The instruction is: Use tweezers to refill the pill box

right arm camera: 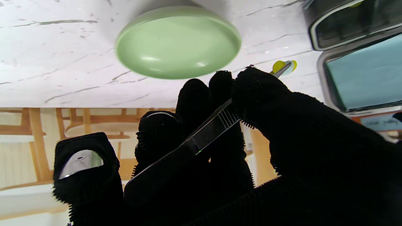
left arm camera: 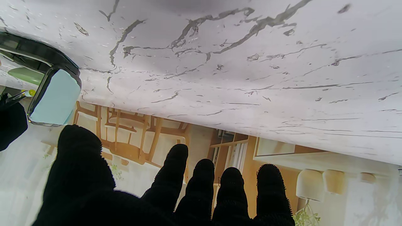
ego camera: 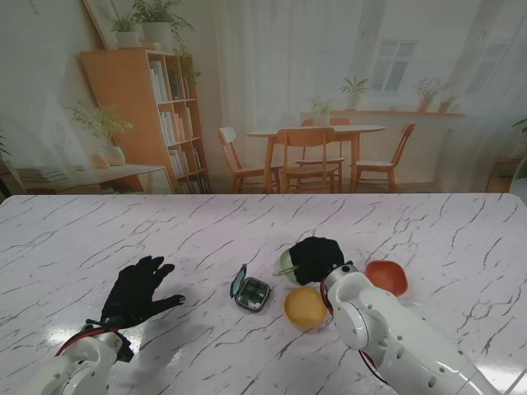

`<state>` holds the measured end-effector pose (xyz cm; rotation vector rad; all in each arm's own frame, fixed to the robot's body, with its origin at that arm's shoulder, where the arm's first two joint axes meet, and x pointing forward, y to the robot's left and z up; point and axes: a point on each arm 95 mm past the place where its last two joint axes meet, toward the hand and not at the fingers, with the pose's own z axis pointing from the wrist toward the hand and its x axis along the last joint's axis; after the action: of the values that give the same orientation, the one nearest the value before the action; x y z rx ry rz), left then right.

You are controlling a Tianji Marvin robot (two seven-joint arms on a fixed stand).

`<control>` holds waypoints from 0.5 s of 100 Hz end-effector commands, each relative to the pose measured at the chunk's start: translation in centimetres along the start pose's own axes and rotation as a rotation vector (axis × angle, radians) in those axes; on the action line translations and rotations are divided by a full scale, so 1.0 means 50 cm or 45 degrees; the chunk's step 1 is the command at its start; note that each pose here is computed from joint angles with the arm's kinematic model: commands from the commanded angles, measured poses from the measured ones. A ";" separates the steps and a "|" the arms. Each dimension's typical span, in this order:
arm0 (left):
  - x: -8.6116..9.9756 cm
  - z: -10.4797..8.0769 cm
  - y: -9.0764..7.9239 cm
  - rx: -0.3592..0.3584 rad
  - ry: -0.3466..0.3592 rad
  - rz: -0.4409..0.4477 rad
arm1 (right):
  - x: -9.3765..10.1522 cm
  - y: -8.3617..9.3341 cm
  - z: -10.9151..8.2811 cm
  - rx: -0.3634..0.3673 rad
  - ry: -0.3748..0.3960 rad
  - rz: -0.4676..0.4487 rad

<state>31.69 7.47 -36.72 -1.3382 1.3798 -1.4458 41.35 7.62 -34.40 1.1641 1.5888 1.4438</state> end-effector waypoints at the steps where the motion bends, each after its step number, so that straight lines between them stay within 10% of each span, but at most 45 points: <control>1: 0.009 -0.004 0.006 -0.016 0.036 -0.014 | 0.025 -0.012 -0.005 0.019 0.039 0.023; 50: 0.006 -0.009 0.011 -0.010 0.027 -0.022 | 0.059 -0.040 0.000 0.084 0.093 0.055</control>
<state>31.48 7.56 -36.77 -1.3363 1.3738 -1.4475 40.24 9.81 -35.76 1.1879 1.6736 1.4808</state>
